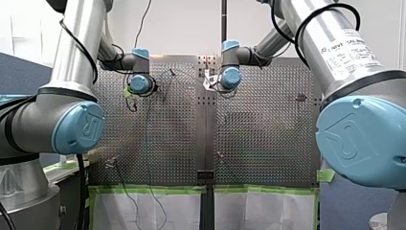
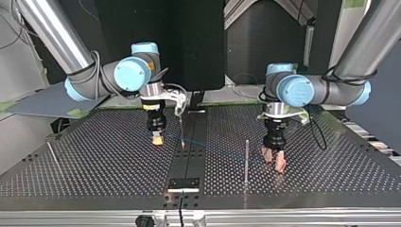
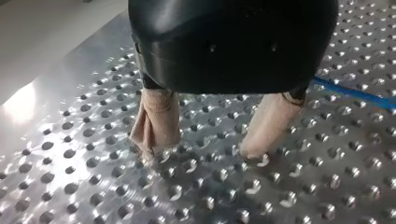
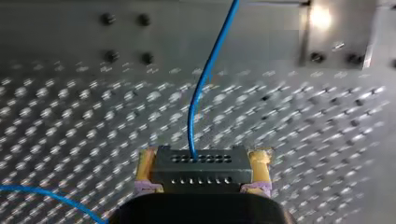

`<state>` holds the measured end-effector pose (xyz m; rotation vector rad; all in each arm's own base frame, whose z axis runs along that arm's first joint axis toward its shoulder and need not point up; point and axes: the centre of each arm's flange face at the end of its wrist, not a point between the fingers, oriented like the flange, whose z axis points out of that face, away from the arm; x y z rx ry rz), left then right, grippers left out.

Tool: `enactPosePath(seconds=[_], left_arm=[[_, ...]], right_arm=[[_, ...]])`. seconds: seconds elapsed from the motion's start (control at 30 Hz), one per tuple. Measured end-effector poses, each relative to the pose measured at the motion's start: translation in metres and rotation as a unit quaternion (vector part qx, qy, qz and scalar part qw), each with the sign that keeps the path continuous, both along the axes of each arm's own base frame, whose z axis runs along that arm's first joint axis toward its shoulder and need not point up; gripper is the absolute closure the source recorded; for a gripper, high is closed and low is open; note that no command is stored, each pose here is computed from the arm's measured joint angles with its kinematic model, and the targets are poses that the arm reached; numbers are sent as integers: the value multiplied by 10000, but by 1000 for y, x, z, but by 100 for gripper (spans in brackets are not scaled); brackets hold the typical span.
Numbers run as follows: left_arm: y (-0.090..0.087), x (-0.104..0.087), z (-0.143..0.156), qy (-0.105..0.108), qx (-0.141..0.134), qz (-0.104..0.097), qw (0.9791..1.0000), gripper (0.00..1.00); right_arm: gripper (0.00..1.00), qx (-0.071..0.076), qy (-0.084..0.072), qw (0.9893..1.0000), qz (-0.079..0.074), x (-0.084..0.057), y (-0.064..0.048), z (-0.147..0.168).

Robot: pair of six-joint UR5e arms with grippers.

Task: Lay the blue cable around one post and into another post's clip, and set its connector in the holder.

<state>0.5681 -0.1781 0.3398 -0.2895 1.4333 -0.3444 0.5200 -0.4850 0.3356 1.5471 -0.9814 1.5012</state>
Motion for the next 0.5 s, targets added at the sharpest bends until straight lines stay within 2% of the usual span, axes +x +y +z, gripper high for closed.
enactPosePath(seconds=[0.17, 0.5], left_arm=[[-5, -2, -1, -9, -23, -62, 10000, 0], [-8, -3, -1, -35, -117, -119, 9999, 0]], right_arm=[[81, 84, -154, 9997, -197, -5, 5, -19], [81, 178, -386, 9983, -408, -16, 13, -56]])
